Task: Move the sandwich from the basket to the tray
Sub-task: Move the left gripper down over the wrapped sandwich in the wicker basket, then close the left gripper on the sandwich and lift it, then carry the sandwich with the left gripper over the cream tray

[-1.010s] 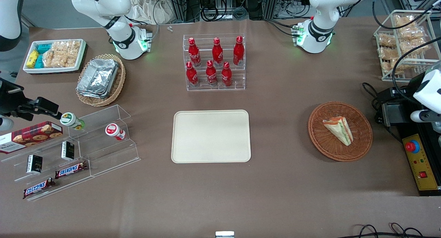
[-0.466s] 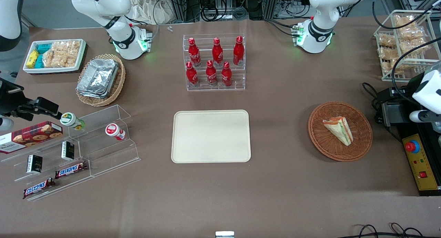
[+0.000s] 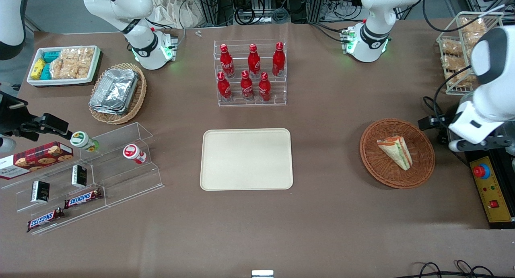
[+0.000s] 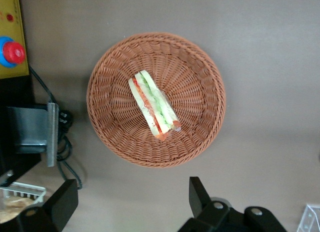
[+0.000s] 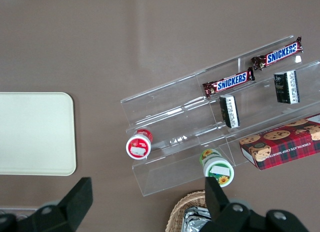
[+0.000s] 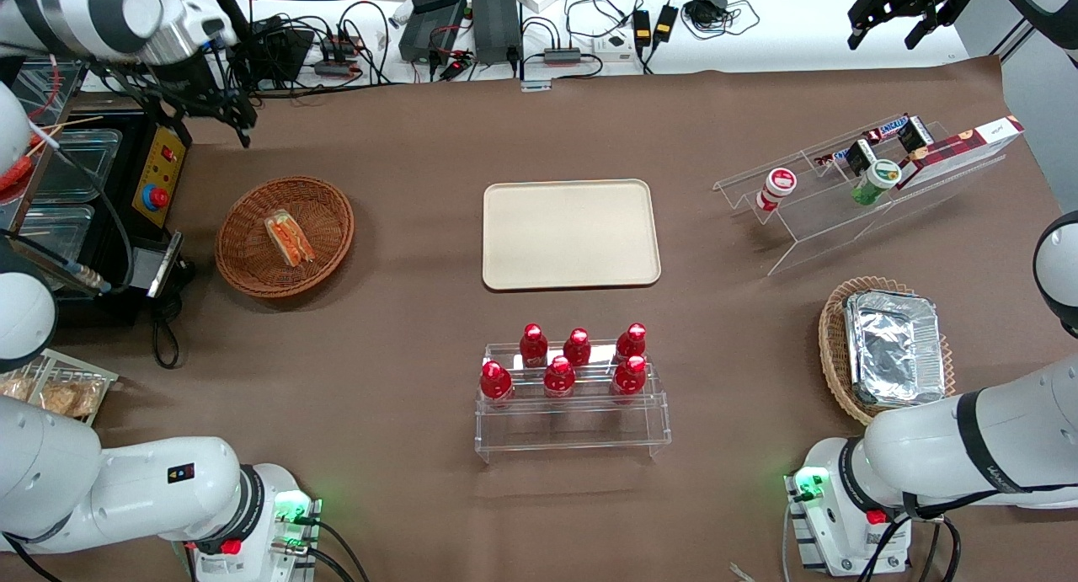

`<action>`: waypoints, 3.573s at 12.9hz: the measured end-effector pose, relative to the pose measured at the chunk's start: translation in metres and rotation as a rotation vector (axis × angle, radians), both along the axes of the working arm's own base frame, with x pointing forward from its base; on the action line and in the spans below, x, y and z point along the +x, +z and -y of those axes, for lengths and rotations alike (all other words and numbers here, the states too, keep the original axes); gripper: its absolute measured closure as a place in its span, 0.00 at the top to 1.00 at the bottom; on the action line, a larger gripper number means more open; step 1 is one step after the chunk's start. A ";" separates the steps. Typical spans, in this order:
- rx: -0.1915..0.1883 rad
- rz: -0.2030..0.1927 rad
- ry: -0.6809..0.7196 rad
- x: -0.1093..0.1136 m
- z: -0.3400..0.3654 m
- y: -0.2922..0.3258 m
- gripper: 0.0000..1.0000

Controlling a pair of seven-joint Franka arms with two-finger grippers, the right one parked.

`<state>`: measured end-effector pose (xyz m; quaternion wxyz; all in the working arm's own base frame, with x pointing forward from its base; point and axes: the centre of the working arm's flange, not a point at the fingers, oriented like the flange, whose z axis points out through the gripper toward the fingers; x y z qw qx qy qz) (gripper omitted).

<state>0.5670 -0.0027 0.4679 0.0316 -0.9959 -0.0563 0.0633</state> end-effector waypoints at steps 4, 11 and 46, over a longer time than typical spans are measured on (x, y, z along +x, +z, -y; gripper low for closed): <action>0.009 0.023 0.172 -0.016 -0.008 -0.073 0.98; -0.013 0.015 0.295 -0.027 -0.011 -0.188 0.96; -0.080 -0.041 -0.174 -0.011 0.244 0.061 0.15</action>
